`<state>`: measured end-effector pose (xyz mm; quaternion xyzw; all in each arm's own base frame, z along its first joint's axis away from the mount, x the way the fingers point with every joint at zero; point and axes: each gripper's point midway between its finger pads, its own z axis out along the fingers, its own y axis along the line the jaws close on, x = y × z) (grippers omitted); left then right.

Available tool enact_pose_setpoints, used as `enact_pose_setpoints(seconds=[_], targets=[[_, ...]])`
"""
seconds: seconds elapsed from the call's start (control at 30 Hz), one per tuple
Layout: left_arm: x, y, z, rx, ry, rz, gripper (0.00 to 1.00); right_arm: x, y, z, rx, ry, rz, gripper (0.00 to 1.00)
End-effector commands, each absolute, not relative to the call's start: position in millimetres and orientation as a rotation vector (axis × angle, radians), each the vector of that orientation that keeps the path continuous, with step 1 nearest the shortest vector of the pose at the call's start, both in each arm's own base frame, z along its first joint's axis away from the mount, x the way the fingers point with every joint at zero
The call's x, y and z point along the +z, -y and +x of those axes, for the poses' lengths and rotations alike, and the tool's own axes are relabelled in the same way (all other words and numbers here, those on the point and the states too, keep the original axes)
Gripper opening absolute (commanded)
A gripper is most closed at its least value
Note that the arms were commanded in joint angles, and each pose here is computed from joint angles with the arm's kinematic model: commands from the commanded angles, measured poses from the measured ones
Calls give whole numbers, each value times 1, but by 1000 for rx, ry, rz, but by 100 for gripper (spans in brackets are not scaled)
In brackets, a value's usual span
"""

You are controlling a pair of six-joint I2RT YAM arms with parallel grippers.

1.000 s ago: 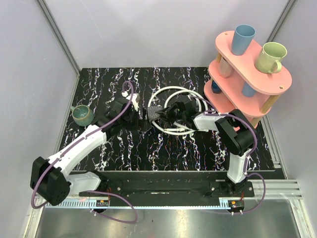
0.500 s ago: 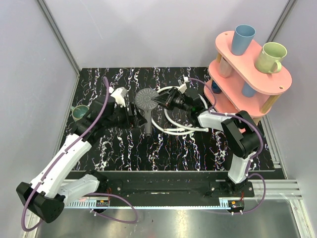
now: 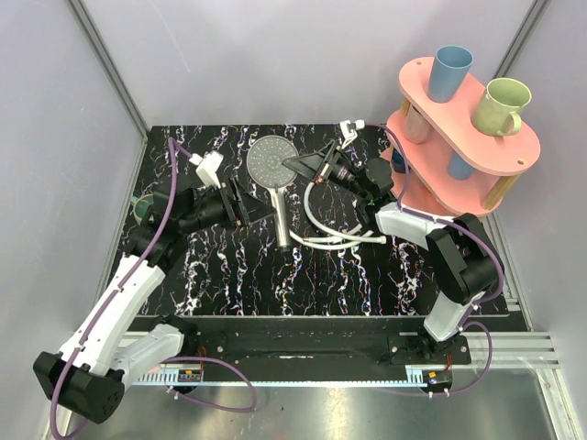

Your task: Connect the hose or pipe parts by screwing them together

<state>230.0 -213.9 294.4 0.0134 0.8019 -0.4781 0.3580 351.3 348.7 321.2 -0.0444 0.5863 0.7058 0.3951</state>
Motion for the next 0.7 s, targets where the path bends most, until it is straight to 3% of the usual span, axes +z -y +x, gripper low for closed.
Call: enact_pose_setpoints(seconds=[0.0,0.3,0.43,0.67], targets=[[329,232,225,-1414,-1888,180,75,395,-341,310,1910,-1187,-270,0],[318,239,235,-1506,-1774,142,63,390,-357,296,1977,-1174,-255,0],[316,240,232,-1547,-1746,133,50,384,-355,300,1972,-1185,-216,0],[321,237,218,-1614,-1682,95,54,370,-354,304,1978,-1192,-168,0]])
